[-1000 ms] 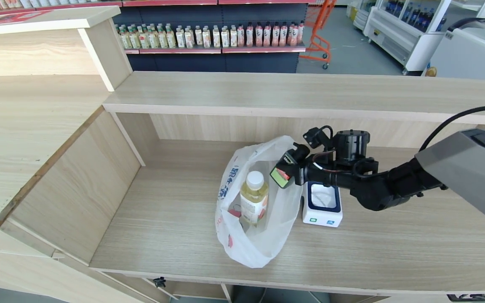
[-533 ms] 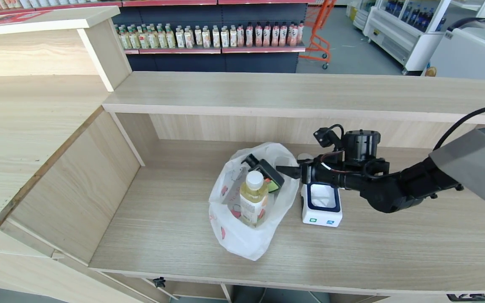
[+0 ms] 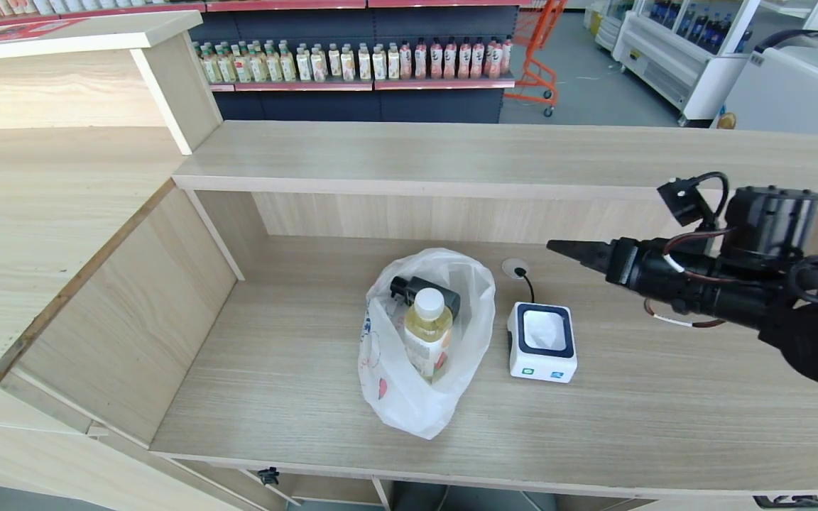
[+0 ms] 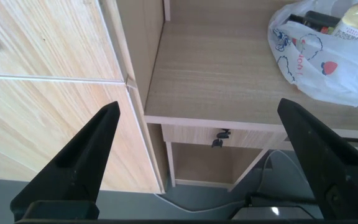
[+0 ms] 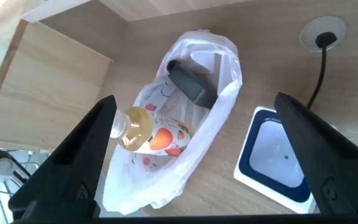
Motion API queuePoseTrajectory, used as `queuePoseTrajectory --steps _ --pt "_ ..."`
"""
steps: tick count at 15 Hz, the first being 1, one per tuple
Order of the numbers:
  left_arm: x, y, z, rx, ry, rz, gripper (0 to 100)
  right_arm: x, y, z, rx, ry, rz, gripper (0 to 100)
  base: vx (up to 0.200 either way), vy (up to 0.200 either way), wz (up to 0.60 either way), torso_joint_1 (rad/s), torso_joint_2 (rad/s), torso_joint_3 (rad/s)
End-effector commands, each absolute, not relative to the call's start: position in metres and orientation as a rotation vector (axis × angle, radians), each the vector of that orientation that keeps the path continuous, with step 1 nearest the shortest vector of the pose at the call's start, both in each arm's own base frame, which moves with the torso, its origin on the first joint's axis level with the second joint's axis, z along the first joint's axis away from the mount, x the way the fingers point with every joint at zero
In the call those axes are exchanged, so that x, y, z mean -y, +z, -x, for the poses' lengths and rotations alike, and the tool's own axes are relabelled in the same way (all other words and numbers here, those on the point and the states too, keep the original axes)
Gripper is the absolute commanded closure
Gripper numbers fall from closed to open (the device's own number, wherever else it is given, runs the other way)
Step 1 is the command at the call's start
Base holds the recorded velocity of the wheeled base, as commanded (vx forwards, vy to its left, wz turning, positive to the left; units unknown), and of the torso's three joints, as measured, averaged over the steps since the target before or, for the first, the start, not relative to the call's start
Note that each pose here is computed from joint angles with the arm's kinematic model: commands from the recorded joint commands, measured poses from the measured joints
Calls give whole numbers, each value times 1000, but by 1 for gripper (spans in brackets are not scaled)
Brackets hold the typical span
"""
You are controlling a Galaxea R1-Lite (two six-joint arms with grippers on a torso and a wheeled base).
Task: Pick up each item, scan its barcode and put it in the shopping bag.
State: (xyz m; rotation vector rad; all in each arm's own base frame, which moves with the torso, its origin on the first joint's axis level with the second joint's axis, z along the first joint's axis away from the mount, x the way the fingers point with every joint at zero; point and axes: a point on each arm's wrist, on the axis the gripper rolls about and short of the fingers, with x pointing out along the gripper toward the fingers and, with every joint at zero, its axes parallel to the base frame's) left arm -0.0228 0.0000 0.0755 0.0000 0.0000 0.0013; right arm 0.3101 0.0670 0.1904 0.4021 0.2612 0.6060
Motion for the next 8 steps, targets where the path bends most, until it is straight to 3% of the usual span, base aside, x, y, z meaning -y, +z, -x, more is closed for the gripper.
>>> queuePoseTrajectory --steps 1,3,5,6,8 --pt "0 76 23 -2 2 0 0 -37 234 -238 -92 567 -357 0 0 0 0 0 0 0" --pt "0 76 23 -2 2 0 0 -13 241 -184 -55 461 -209 0 0 0 0 0 0 0" --pt "0 76 23 -2 2 0 0 -6 221 -140 -93 327 -83 0 0 0 0 0 0 0" --pt "0 76 23 -2 2 0 0 -2 195 -98 -115 121 -65 0 0 0 0 0 0 0" --pt "0 76 23 -2 2 0 0 1 157 -50 -166 -36 -48 0 0 0 0 0 0 0"
